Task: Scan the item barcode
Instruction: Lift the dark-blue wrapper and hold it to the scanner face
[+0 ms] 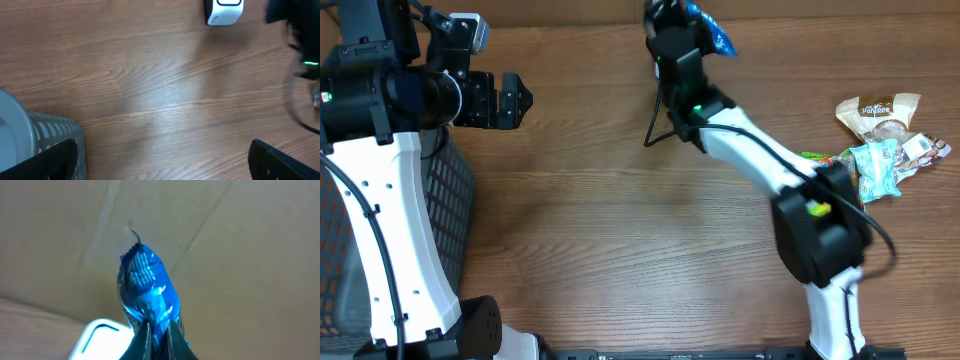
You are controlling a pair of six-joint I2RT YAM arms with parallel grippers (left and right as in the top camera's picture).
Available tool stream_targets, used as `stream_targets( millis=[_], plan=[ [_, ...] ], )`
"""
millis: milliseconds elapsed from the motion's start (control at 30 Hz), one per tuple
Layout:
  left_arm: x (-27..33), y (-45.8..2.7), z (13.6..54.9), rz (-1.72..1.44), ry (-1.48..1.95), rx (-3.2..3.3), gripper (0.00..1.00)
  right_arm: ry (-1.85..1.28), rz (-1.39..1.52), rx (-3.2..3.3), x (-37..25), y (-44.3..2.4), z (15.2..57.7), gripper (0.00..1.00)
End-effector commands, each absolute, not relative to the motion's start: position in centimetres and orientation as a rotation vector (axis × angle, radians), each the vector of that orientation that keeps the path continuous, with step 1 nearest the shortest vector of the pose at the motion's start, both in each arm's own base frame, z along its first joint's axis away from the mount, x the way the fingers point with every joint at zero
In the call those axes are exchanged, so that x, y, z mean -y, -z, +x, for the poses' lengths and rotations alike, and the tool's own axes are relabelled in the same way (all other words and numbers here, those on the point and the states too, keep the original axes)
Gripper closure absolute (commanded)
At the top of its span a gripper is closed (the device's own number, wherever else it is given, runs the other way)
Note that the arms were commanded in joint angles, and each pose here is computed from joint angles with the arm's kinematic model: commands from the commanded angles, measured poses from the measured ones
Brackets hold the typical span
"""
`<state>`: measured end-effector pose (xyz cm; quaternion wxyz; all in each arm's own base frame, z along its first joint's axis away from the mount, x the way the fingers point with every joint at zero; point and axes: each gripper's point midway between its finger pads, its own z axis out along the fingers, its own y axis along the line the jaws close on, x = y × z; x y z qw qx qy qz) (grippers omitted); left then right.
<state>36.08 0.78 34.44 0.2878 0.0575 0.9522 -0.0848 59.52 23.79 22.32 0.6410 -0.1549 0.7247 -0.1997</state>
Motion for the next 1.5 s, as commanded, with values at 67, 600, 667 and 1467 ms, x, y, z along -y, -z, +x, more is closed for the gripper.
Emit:
stream_targets(
  millis=[67,600,667,1467],
  plan=[
    [-0.6,-34.9,36.2,0.171,0.232,-2.525,0.01,0.877,-0.759,-1.52,-22.7,-18.0,61.9,0.96],
    [-0.6,-34.9,36.2,0.171,0.232,-2.525,0.0,0.892,-0.888,-1.472,-22.1,-16.2,63.1,0.96],
    [-0.6,-34.9,36.1,0.171,0.232,-2.525,0.0,0.878,-0.899,-1.463,-22.4,-16.2,63.1,0.96],
    [-0.6,-34.9,36.1,0.171,0.232,-2.525,0.01,0.875,-0.99,-1.45,-23.1,-15.3,63.0,0.96]
  ],
)
